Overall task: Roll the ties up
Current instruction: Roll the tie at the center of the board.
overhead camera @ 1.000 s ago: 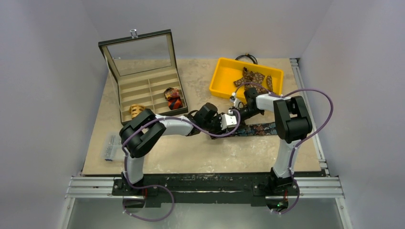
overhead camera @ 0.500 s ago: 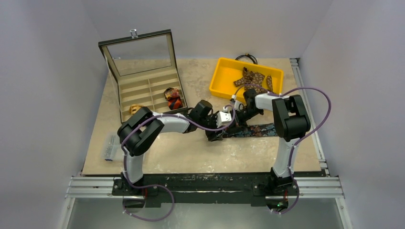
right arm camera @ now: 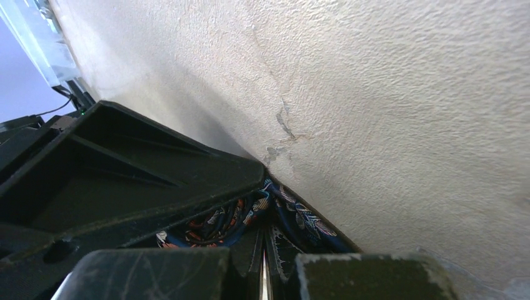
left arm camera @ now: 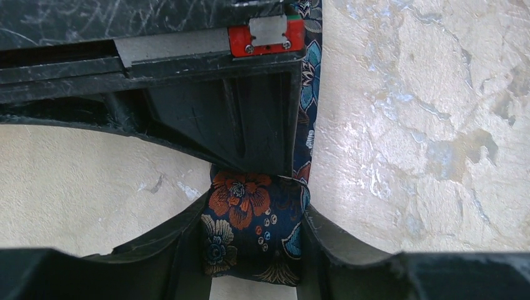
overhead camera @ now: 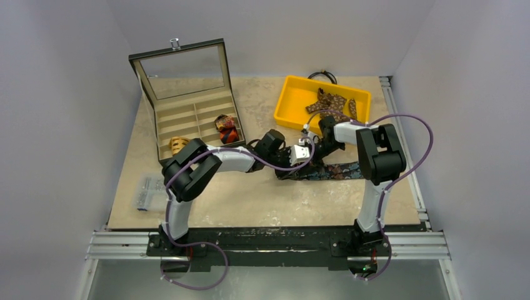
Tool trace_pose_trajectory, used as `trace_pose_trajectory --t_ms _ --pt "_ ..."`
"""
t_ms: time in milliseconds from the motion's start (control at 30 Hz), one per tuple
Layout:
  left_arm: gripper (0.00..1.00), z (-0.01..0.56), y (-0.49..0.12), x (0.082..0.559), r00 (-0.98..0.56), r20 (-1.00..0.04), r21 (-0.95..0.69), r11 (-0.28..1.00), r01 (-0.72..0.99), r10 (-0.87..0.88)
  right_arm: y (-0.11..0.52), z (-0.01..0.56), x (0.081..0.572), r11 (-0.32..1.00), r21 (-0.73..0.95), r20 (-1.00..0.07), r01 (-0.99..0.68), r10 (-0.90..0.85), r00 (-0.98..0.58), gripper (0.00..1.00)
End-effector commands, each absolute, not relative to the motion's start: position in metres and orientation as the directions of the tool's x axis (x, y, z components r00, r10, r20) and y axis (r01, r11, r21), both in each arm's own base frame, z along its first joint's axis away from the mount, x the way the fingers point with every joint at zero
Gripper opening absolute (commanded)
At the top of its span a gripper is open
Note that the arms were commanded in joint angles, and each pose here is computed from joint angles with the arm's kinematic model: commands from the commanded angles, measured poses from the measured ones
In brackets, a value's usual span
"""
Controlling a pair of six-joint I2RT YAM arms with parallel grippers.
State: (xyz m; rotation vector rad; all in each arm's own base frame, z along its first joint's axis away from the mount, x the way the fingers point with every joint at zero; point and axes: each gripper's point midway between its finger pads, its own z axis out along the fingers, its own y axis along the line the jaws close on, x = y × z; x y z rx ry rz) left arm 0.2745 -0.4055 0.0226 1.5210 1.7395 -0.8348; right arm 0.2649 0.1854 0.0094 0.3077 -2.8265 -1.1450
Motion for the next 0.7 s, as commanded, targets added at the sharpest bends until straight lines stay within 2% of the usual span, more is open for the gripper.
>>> trace_pose_trajectory --t_ms 0,133,367,533,667 --pt "0.37 0.004 -0.404 0.270 -0.067 -0.779 -0.009 0.095 0.995 0.624 0.160 -0.028 0.279 0.802 0.536 -0.064 -0.265 -0.275 -0.959 0.00" --pt "0.30 -0.014 -0.370 0.264 -0.118 -0.690 0.006 0.168 0.986 0.714 0.164 -0.001 0.293 0.773 0.558 -0.125 -0.302 -0.282 -0.951 0.00" --pt "0.29 -0.029 -0.339 0.245 -0.221 -0.589 -0.040 0.245 0.969 0.777 0.172 0.062 0.301 0.683 0.637 -0.260 -0.357 -0.246 -0.934 0.29" --pt "0.30 -0.033 -0.341 0.249 -0.228 -0.572 -0.035 0.254 0.967 0.788 0.190 0.076 0.281 0.588 0.761 -0.199 -0.274 -0.189 -0.961 0.48" --pt "0.32 -0.033 -0.344 0.251 -0.224 -0.571 -0.031 0.252 0.967 0.789 0.200 0.068 0.273 0.563 0.796 -0.147 -0.222 -0.175 -0.973 0.52"
